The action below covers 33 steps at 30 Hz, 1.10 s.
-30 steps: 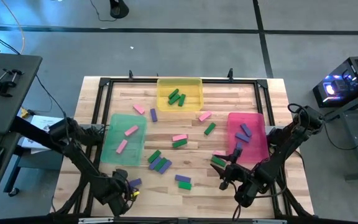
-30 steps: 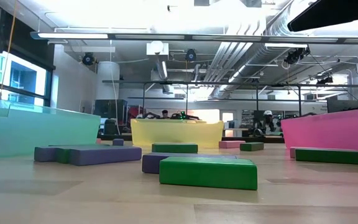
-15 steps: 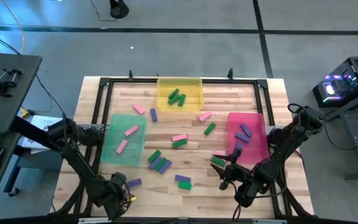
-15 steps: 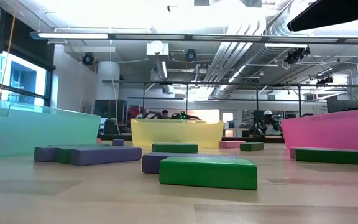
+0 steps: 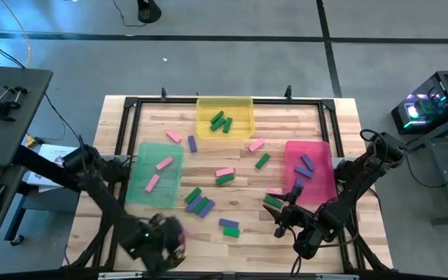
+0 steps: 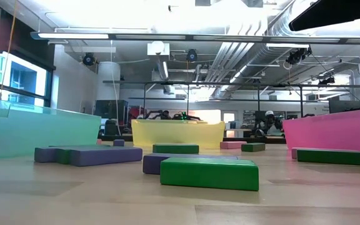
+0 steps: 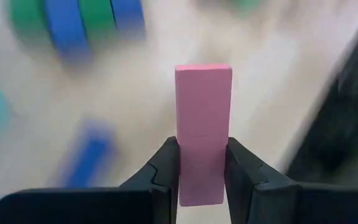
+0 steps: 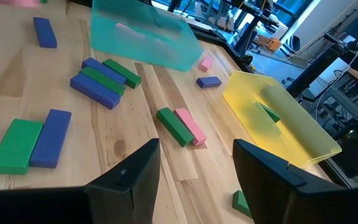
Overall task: Sort blocks
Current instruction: Put the pink block into the blue bin
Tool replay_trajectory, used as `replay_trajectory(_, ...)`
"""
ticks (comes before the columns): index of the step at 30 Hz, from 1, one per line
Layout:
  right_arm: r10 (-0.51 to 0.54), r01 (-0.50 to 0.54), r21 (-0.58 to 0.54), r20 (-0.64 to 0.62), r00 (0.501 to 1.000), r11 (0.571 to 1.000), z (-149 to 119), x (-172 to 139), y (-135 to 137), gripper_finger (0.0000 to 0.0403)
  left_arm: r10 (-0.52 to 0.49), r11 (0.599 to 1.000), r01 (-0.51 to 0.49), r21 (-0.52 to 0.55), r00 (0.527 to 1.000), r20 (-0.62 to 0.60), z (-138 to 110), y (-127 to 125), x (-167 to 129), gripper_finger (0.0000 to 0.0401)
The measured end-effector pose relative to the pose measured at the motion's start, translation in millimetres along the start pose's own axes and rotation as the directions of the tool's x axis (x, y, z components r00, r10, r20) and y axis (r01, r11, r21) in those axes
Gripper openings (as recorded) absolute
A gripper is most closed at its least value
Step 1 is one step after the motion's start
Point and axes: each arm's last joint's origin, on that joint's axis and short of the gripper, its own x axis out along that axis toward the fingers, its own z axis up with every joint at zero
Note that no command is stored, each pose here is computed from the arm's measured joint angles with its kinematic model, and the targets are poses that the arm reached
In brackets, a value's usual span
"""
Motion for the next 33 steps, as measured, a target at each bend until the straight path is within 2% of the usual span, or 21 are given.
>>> replay_trajectory(3,0.000,0.000,0.001,0.000,1.000,1.000,0.0,0.0,0.0,0.0188,0.109,0.993,-0.114,0.036,0.986,0.128,32.8,5.0,1.9,0.0061)
replay_trajectory(6,0.000,0.000,0.001,0.000,1.000,1.000,0.0,0.0,0.0,0.0188,0.324,0.945,-0.326,-0.013,0.931,0.171,64.7,27.9,3.5,0.0063)
replay_trajectory(8,0.000,0.000,0.001,0.000,1.000,1.000,0.0,0.0,0.0,0.0188,0.493,0.869,-0.491,-0.056,0.856,0.156,81.7,49.6,4.4,0.0062)
replay_trajectory(10,0.001,-0.001,0.004,0.000,1.000,1.000,0.0,0.0,0.0,0.0188,0.642,0.766,-0.640,-0.056,0.761,0.094,95.8,70.1,2.2,0.0061)
replay_trajectory(11,0.001,-0.001,0.005,0.000,1.000,1.000,0.0,0.0,0.1,0.0188,0.696,0.718,-0.695,-0.049,0.715,0.061,101.3,78.2,0.2,0.0061)
replay_trajectory(12,0.001,-0.001,0.005,0.000,1.000,1.000,0.0,0.0,0.1,0.0188,0.718,0.696,-0.716,-0.052,0.696,0.024,105.7,84.4,1.0,0.0062)
replay_trajectory(13,0.001,-0.001,0.006,-0.001,1.000,1.000,0.0,0.0,0.1,0.0188,0.715,0.699,-0.714,-0.029,0.699,-0.002,109.9,91.4,2.6,0.0062)
replay_trajectory(16,0.003,-0.003,0.011,0.000,1.000,1.000,0.3,-0.1,0.3,0.0188,0.639,0.766,-0.643,-0.023,0.765,-0.085,121.7,112.7,10.9,0.0062)
replay_trajectory(17,0.004,-0.004,0.015,0.000,1.000,1.000,0.3,0.0,0.4,0.0188,0.623,0.777,-0.629,-0.021,0.774,-0.115,123.2,121.5,13.9,0.0062)
replay_trajectory(22,0.018,-0.018,0.032,-0.010,1.000,0.999,0.2,0.0,0.8,0.0188,0.614,0.757,-0.650,-0.063,0.741,-0.271,117.4,170.1,19.6,0.0062)
replay_trajectory(24,0.020,-0.020,0.031,-0.012,1.000,0.999,0.1,0.0,0.9,0.0188,0.583,0.764,-0.639,-0.085,0.741,-0.332,110.5,185.3,23.2,0.0063)
replay_trajectory(27,0.018,-0.018,0.029,-0.011,1.000,0.999,0.1,0.0,0.7,0.0188,0.461,0.828,-0.542,-0.145,0.805,-0.374,100.2,197.8,30.8,0.0064)
replay_trajectory(29,0.016,-0.016,0.029,-0.012,1.000,0.999,0.2,0.5,0.5,0.0188,0.399,0.855,-0.488,-0.179,0.837,-0.375,93.6,203.7,36.7,0.0065)
replay_trajectory(33,0.012,-0.011,0.031,-0.013,1.000,0.999,0.4,1.7,0.0,0.0188,0.368,0.859,-0.466,-0.213,0.851,-0.376,85.8,212.1,38.9,0.0066)
